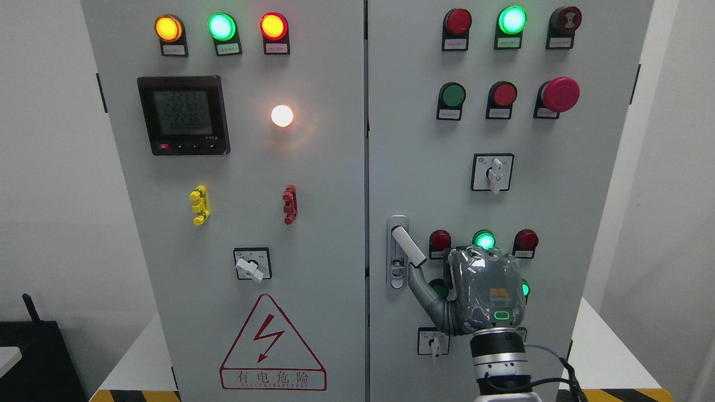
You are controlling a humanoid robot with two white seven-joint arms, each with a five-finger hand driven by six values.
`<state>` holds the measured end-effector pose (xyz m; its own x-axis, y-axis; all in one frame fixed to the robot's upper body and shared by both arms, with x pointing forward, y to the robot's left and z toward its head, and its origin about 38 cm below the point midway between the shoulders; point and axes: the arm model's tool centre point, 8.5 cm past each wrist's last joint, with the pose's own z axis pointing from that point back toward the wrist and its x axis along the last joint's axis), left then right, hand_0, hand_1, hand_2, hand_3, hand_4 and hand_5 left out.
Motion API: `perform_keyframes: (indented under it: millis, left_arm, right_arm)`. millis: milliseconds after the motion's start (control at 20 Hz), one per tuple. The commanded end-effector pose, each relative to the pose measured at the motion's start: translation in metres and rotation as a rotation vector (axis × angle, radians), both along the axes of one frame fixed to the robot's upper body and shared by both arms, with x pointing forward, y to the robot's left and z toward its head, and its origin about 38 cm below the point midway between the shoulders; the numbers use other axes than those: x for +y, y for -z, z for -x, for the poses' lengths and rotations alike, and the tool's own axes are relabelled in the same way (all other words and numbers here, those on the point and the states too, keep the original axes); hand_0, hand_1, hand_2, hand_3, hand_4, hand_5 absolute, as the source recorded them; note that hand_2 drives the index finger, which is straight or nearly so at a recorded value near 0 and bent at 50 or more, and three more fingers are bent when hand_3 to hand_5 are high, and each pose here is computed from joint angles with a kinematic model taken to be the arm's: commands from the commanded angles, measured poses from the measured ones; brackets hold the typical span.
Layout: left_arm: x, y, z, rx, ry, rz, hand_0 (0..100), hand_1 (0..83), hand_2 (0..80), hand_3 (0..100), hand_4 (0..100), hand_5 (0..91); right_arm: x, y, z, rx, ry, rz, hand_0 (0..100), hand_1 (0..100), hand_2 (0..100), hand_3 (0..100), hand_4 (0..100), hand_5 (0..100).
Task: Release door handle
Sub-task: 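Rotate the handle outward to horizontal with the right hand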
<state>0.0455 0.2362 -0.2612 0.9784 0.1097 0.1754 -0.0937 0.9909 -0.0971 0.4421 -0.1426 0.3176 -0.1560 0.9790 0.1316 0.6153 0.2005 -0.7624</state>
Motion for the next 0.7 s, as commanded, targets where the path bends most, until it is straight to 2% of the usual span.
perform_keyframes:
  millis: [0, 651]
  left_arm:
    - [0.0000, 0.0001, 0.0058, 0.017, -0.012, 0.001, 12, 38.9, 0.0, 0, 0, 0.0]
    - [0.0000, 0.0001, 0.0058, 0.017, -0.012, 0.001, 12, 38.9, 0.0, 0, 0, 0.0]
  right_arm:
    - [-0.0035, -0.0019, -0.0004, -0.004, 0.008, -0.004, 40, 8, 92, 100, 91, 93]
    - [-0.0034, -0.0068, -0.0015, -0.013, 0.005, -0.006, 41, 8, 92, 100, 91, 93]
